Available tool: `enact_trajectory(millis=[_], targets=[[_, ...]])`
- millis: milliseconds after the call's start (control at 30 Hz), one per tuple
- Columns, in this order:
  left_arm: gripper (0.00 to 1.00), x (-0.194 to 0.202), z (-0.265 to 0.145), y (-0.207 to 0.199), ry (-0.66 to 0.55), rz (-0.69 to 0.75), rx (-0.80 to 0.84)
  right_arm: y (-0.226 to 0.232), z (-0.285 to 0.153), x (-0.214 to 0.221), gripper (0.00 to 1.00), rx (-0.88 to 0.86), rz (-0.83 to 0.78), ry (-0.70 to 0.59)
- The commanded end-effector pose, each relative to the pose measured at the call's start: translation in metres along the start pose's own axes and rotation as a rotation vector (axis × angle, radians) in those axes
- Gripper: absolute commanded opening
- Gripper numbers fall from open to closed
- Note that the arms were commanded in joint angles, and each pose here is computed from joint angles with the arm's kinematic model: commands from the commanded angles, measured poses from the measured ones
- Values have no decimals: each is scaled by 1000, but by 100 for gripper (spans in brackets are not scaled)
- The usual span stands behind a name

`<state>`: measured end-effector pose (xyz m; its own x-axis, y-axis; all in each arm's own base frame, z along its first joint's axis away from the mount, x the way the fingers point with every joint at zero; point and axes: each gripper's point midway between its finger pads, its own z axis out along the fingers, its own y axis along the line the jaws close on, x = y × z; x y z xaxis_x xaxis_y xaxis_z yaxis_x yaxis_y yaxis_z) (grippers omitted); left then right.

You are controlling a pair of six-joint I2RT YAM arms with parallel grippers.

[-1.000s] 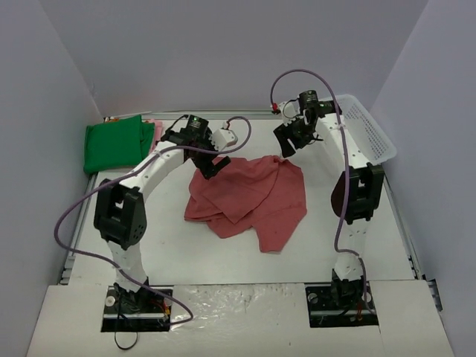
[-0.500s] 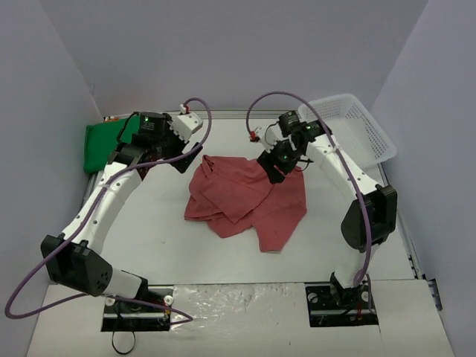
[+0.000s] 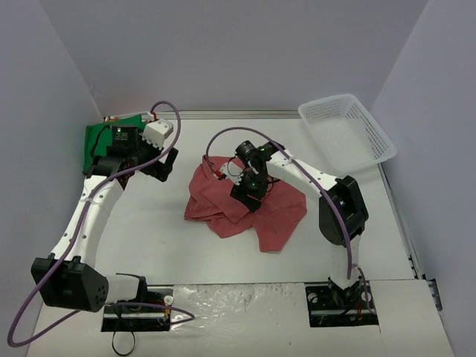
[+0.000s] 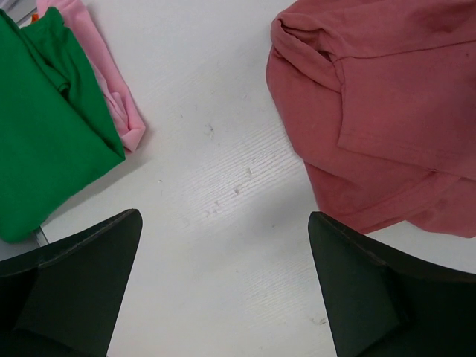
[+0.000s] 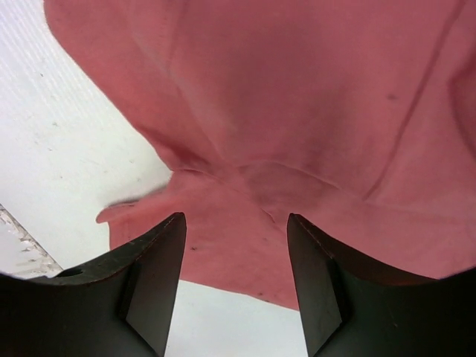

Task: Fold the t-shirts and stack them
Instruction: Flatten out the tshirt

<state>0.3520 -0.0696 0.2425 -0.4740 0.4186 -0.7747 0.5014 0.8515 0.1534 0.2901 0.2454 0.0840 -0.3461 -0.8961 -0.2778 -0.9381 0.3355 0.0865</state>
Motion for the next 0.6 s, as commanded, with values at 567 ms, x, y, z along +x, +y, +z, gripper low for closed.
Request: enact_trajectory(millis=[567], targets=[[94, 6, -13, 3, -75, -80, 9, -1, 58, 3, 39, 25, -55, 155]])
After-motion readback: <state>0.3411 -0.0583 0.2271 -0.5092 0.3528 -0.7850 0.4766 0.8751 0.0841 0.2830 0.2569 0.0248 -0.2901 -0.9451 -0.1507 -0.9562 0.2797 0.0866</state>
